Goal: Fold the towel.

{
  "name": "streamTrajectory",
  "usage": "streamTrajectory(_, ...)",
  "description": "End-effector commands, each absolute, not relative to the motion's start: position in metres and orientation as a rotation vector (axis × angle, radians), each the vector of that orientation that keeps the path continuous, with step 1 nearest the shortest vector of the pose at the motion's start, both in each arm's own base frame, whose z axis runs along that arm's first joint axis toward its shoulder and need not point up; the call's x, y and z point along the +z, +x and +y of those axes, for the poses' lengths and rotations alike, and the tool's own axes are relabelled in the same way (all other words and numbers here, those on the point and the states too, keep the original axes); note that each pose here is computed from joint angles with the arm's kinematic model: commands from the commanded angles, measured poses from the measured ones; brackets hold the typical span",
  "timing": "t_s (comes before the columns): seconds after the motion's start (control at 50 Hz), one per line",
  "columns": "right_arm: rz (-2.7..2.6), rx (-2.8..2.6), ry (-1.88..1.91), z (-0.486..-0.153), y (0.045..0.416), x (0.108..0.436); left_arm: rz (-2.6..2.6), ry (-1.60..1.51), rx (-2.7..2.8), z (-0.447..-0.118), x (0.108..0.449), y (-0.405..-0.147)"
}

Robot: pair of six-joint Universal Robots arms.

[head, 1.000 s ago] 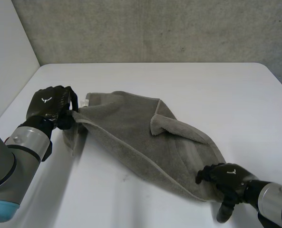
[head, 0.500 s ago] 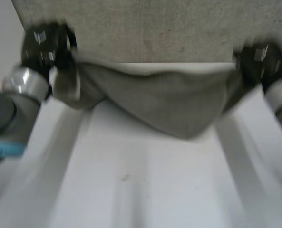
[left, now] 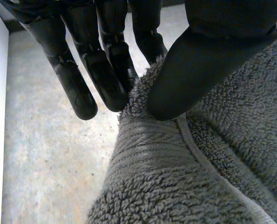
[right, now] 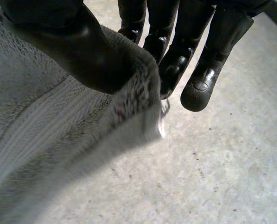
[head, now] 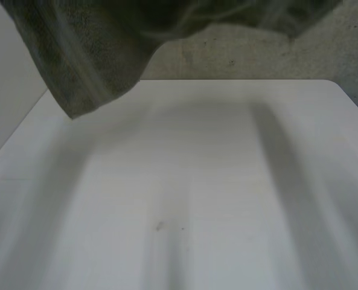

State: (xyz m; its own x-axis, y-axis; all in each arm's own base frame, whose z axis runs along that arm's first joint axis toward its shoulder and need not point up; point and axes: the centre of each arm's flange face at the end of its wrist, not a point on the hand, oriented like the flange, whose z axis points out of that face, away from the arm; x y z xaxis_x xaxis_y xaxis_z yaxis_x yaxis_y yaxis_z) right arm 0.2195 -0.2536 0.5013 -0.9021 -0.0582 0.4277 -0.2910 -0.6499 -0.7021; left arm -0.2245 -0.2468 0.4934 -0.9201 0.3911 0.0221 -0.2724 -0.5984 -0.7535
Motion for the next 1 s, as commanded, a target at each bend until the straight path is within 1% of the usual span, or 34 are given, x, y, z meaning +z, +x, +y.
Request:
streamTrajectory(0.02, -1.324, 2.623, 0.698, -0.224, 0.211, 0.512, -1.268, -0.243, 2.446, -0.22, 0.485, -0.218)
streamTrajectory(0.12, -1.436, 2.558, 0.754, -0.219, 0.211, 0.507, -1.384, -0.265, 2.388, -0.222, 0.472, -0.218)
streamTrajectory(0.18, -1.578, 2.461, 0.816, -0.234, 0.215, 0.487, -1.413, -0.266, 2.378, -0.225, 0.468, -0.217)
streamTrajectory(0.22, -1.711, 2.339, 0.897, -0.257, 0.224, 0.459, -1.512, -0.273, 2.327, -0.24, 0.45, -0.221)
streamTrajectory(0.24, -1.712, 2.339, 0.898, -0.257, 0.224, 0.459, -1.513, -0.273, 2.327, -0.24, 0.449, -0.221)
streamTrajectory(0.28, -1.763, 2.281, 0.937, -0.267, 0.228, 0.446, -1.644, -0.289, 2.25, -0.266, 0.419, -0.229)
streamTrajectory(0.32, -1.84, 2.187, 0.983, -0.289, 0.235, 0.419, -1.698, -0.299, 2.216, -0.277, 0.404, -0.233)
streamTrajectory(0.34, -1.84, 2.186, 0.983, -0.289, 0.235, 0.419, -1.749, -0.307, 2.179, -0.288, 0.388, -0.237)
streamTrajectory(0.36, -1.88, 2.147, 1.008, -0.3, 0.24, 0.404, -1.75, -0.307, 2.179, -0.288, 0.388, -0.237)
streamTrajectory(0.38, -1.923, 2.107, 1.031, -0.311, 0.244, 0.388, -1.804, -0.317, 2.137, -0.3, 0.37, -0.241)
streamTrajectory(0.4, -1.923, 2.107, 1.031, -0.311, 0.244, 0.388, -1.805, -0.317, 2.137, -0.3, 0.37, -0.241)
streamTrajectory(0.44, -1.981, 2.054, 1.058, -0.331, 0.251, 0.36, -1.907, -0.345, 2.062, -0.323, 0.332, -0.249)
streamTrajectory(0.5, -1.971, 2.065, 1.053, -0.342, 0.255, 0.352, -1.931, -0.434, 2.044, -0.344, 0.309, -0.261)
streamTrajectory(0.54, -1.836, 2.188, 0.99, -0.371, 0.265, 0.35, -1.906, -0.489, 2.066, -0.355, 0.305, -0.267)
streamTrajectory(0.56, -1.835, 2.189, 0.99, -0.371, 0.265, 0.35, -1.843, -0.517, 2.121, -0.365, 0.311, -0.273)
streamTrajectory(0.58, -1.687, 2.301, 0.907, -0.387, 0.268, 0.365, -1.842, -0.518, 2.122, -0.365, 0.311, -0.273)
streamTrajectory(0.6, -1.55, 2.392, 0.823, -0.397, 0.269, 0.38, -1.753, -0.516, 2.201, -0.374, 0.327, -0.277)
streamTrajectory(0.62, -1.548, 2.393, 0.822, -0.397, 0.269, 0.381, -1.646, -0.489, 2.285, -0.379, 0.35, -0.278)
streamTrajectory(0.64, -1.381, 2.495, 0.724, -0.401, 0.269, 0.404, -1.645, -0.489, 2.286, -0.379, 0.35, -0.278)
streamTrajectory(0.66, -1.241, 2.584, 0.634, -0.4, 0.267, 0.428, -1.536, -0.449, 2.358, -0.381, 0.374, -0.278)
streamTrajectory(0.68, -1.24, 2.584, 0.633, -0.4, 0.267, 0.428, -1.535, -0.448, 2.359, -0.381, 0.374, -0.278)
streamTrajectory(0.7, -1.134, 2.643, 0.573, -0.395, 0.266, 0.447, -1.45, -0.403, 2.4, -0.379, 0.391, -0.276)
streamTrajectory(0.72, -1.133, 2.644, 0.573, -0.395, 0.266, 0.447, -1.349, -0.351, 2.431, -0.374, 0.411, -0.274)
streamTrajectory(0.74, -1.054, 2.682, 0.523, -0.388, 0.263, 0.462, -1.348, -0.351, 2.432, -0.374, 0.411, -0.274)
streamTrajectory(0.76, -1.036, 2.702, 0.508, -0.383, 0.261, 0.469, -1.257, -0.301, 2.453, -0.368, 0.428, -0.27)
streamTrajectory(0.8, -1.073, 2.698, 0.516, -0.381, 0.26, 0.465, -1.202, -0.263, 2.454, -0.365, 0.436, -0.266)
streamTrajectory(0.84, -1.139, 2.671, 0.541, -0.382, 0.26, 0.454, -1.187, -0.253, 2.426, -0.363, 0.433, -0.266)
streamTrajectory(0.88, -1.362, 2.552, 0.657, -0.384, 0.262, 0.413, -1.266, -0.247, 2.363, -0.367, 0.405, -0.266)
streamTrajectory(0.9, -1.363, 2.551, 0.657, -0.384, 0.262, 0.413, -1.267, -0.247, 2.363, -0.367, 0.405, -0.266)
streamTrajectory(0.92, -1.504, 2.459, 0.73, -0.384, 0.262, 0.386, -1.334, -0.254, 2.331, -0.369, 0.386, -0.265)
streamTrajectory(0.94, -1.505, 2.458, 0.73, -0.384, 0.262, 0.386, -1.421, -0.265, 2.282, -0.369, 0.362, -0.265)
streamTrajectory(0.96, -1.656, 2.344, 0.806, -0.382, 0.263, 0.356, -1.421, -0.265, 2.282, -0.369, 0.362, -0.265)
streamTrajectory(0.98, -1.795, 2.224, 0.885, -0.377, 0.263, 0.327, -1.519, -0.281, 2.221, -0.369, 0.333, -0.265)
streamTrajectory(1.0, -1.796, 2.222, 0.886, -0.377, 0.263, 0.327, -1.52, -0.281, 2.22, -0.369, 0.332, -0.265)
